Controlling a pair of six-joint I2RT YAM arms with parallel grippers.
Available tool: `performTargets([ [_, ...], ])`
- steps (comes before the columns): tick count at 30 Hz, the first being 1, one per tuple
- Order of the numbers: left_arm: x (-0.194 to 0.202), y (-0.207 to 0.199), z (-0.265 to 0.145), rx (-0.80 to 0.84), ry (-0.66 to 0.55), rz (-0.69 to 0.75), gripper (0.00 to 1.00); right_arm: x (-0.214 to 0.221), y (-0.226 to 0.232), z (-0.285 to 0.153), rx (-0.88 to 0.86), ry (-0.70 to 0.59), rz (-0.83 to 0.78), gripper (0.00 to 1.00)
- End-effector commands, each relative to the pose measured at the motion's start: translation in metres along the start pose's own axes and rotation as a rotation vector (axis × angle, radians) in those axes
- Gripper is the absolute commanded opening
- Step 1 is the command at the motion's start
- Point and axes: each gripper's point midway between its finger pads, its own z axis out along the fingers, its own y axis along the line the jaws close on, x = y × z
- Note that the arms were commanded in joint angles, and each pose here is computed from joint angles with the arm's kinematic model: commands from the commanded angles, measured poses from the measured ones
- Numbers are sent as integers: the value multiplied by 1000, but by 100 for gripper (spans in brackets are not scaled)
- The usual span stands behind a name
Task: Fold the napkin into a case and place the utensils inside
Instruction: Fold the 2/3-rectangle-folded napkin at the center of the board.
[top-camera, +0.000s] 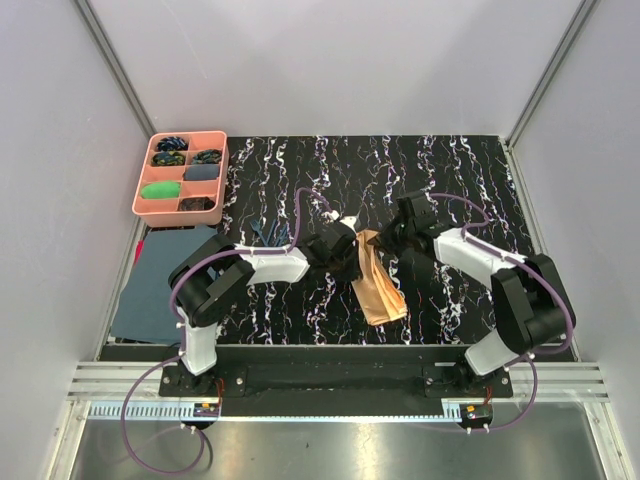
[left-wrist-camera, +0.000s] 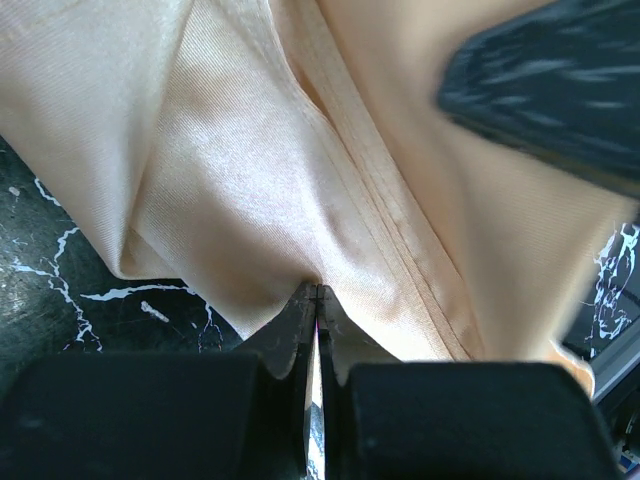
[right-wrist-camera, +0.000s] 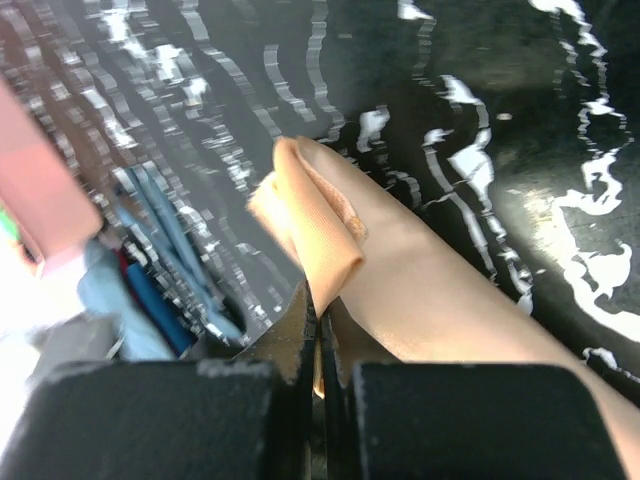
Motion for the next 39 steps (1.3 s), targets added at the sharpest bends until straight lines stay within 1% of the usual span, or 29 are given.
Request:
performTargets([
  [1, 10, 18, 2, -60, 37, 17, 5, 7, 0, 16, 18, 21, 52, 0],
  [7, 7, 15, 1, -52, 31, 27, 5, 10, -3, 30, 33, 20, 137, 0],
  [15, 9, 17, 6, -52, 35, 31, 4, 9, 2, 27, -5, -11, 281, 0],
  [17, 9, 17, 6, -50, 35, 30, 4, 12, -5, 32, 6, -5, 313, 0],
  [18, 10, 17, 6, -50, 35, 30, 4, 14, -3, 34, -7, 7, 342, 0],
  [20, 11, 18, 7, -50, 38, 33, 4, 23, -13, 40, 20, 36, 371, 0],
  [21, 11, 19, 7, -52, 38, 34, 4, 22, -5, 41, -12, 32, 395, 0],
  [23, 11, 19, 7, -53, 37, 36, 4, 23, -9, 41, -19, 12, 417, 0],
  [24, 11, 19, 6, -51, 34, 44, 4, 21, -4, 41, -50, 5, 434, 0],
  [27, 8, 18, -2, -50, 27, 57, 6, 23, -11, 44, -27, 5, 422, 0],
  [28, 1, 12, -11, -35, 2, 63, 9, 24, -15, 45, -18, 6, 421, 0],
  [29, -2, 10, -17, -33, -6, 75, 18, 26, -16, 46, -17, 10, 419, 0],
  [30, -10, 7, -29, -32, -36, 87, 22, 27, -19, 47, -15, 17, 438, 0],
  [31, -9, 8, -34, -41, -36, 93, 28, 28, -18, 47, -26, 21, 446, 0],
  [32, -8, 9, -37, -41, -35, 95, 39, 27, -16, 47, -38, 20, 448, 0],
  [33, -9, 7, -41, -34, -31, 107, 45, 27, -16, 47, -37, 20, 427, 0],
  [35, -13, 10, -50, -59, -43, 145, 49, 28, -12, 46, -39, 30, 413, 0],
  [36, -19, 12, -54, -81, -76, 154, 53, 29, -15, 46, -33, 34, 418, 0],
  [37, -22, 13, -56, -87, -88, 160, 54, 29, -13, 45, -41, 36, 422, 0],
  [38, -24, 13, -57, -91, -98, 167, 58, 30, -13, 45, -43, 37, 426, 0],
  [39, -25, 13, -56, -96, -101, 169, 70, 30, -13, 44, -41, 38, 426, 0],
])
